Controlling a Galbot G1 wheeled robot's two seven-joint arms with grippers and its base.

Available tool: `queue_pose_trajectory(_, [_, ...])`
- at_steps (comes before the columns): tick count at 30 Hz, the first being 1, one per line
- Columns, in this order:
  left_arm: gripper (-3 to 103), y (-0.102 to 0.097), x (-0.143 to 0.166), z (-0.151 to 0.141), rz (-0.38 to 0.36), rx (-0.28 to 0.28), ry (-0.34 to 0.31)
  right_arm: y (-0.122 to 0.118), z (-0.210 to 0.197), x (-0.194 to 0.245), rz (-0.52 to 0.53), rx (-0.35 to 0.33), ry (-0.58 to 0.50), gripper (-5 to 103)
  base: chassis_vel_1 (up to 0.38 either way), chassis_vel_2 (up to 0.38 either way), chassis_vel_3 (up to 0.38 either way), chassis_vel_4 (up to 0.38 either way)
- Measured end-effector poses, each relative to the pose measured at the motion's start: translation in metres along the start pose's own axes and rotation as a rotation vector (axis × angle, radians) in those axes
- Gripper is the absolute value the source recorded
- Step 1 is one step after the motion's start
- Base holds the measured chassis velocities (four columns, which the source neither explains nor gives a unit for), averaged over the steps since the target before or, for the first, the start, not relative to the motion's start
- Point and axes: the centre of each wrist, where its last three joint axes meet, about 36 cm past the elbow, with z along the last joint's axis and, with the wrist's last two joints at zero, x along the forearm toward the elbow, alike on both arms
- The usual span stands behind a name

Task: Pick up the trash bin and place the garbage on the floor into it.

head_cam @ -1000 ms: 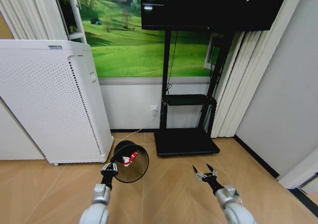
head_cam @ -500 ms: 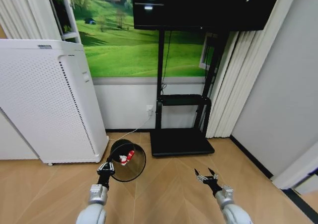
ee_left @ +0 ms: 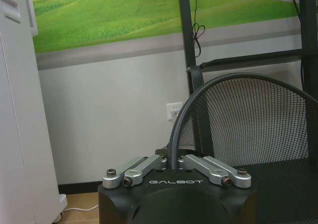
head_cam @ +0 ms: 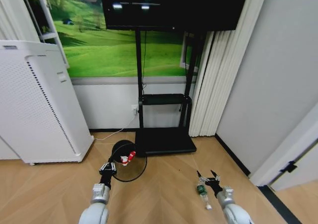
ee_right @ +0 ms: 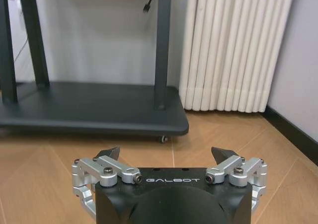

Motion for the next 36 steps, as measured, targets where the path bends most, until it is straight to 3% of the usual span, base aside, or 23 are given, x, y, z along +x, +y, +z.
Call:
queue_pose_trajectory(2, [3, 0.000, -0.001, 0.001, -0.003, -0.001, 0.003, 0.002, 0.002, 0.001, -0.021, 0.005, 0.106, 100, 0.024, -0.037, 0.072, 0.004])
queue_pose_trajectory(6, [3, 0.001, -0.004, 0.001, -0.007, -0.004, 0.006, 0.012, 0.028, 0.006, -0.044, 0.005, 0.220, 100, 0.054, 0.057, -0.030, -0.035])
queue_pose_trajectory(14, [3, 0.004, -0.006, 0.005, -0.015, -0.007, 0.013, 0.026, 0.055, 0.004, -0.030, 0.010, 0.326, 100, 0.025, 0.024, -0.026, -0.032])
queue_pose_trajectory(16, [3, 0.004, -0.007, 0.008, -0.015, -0.004, 0.015, 0.027, 0.062, -0.015, 0.011, 0.019, 0.359, 100, 0.000, 0.000, 0.000, 0.000])
queue_pose_trajectory(23, [3, 0.003, -0.009, 0.008, -0.015, 0.000, 0.011, 0.020, 0.080, -0.025, 0.048, 0.053, 0.411, 100, 0.000, 0.000, 0.000, 0.000])
queue_pose_trajectory(30, [3, 0.002, -0.009, 0.010, -0.017, 0.002, 0.013, 0.023, 0.092, -0.027, 0.038, 0.084, 0.386, 103, 0.000, 0.000, 0.000, 0.000])
queue_pose_trajectory(36, [3, 0.000, -0.009, 0.011, -0.014, 0.003, 0.016, 0.022, 0.093, -0.027, 0.012, 0.083, 0.371, 85, 0.000, 0.000, 0.000, 0.000])
